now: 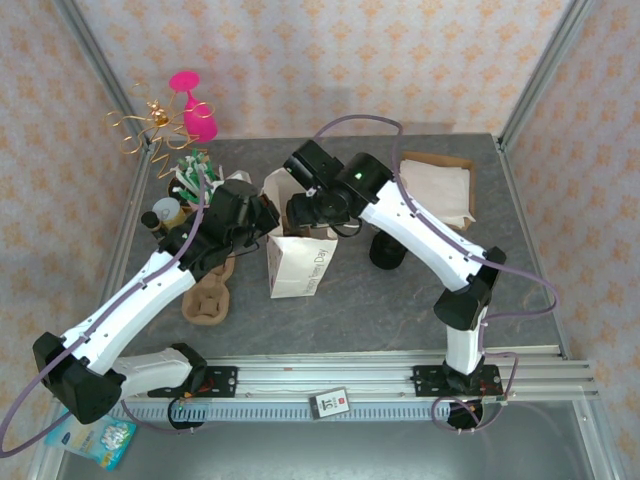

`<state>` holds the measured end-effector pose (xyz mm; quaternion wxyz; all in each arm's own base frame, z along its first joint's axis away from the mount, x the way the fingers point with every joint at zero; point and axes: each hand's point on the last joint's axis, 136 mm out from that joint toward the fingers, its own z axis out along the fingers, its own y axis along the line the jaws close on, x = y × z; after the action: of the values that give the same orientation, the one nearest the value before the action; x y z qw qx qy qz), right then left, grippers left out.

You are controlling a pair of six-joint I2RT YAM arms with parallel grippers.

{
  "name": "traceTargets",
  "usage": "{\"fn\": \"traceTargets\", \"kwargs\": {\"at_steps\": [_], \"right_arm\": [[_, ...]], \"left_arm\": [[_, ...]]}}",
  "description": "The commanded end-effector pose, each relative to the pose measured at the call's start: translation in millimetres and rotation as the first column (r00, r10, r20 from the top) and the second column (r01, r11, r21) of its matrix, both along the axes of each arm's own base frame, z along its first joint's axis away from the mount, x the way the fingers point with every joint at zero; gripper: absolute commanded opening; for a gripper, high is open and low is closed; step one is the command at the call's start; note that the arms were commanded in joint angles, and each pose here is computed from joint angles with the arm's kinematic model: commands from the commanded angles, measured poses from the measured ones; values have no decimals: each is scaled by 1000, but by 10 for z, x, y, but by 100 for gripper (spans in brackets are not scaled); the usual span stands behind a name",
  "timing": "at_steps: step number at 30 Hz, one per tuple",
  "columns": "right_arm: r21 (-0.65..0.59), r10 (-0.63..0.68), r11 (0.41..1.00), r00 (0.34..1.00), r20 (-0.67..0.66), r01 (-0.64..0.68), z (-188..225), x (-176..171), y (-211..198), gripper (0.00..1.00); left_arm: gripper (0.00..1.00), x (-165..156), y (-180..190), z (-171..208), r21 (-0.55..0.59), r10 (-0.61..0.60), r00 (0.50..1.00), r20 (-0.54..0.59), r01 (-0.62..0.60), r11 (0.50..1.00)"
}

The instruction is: Pack the takeout coffee

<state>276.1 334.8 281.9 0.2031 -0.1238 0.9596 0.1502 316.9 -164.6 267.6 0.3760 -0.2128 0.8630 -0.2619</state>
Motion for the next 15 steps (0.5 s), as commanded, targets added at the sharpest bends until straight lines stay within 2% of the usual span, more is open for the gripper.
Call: {"fn": "traceTargets", "kwargs": {"at_steps": [1, 10, 15], "right_arm": [[30, -10, 1000, 998, 68, 8, 304, 2, -122, 59], [54, -9, 999, 997, 82, 5, 400, -1, -116, 62], [63, -11, 998, 996, 88, 5, 441, -11, -127, 67]], "left_arm": [[5, -5, 10, -85, 28, -20, 1000, -24, 20, 999], [7, -21, 35, -108, 53, -24, 999, -36, 26, 998], [16, -23, 60, -124, 70, -23, 999, -39, 26, 997]]}}
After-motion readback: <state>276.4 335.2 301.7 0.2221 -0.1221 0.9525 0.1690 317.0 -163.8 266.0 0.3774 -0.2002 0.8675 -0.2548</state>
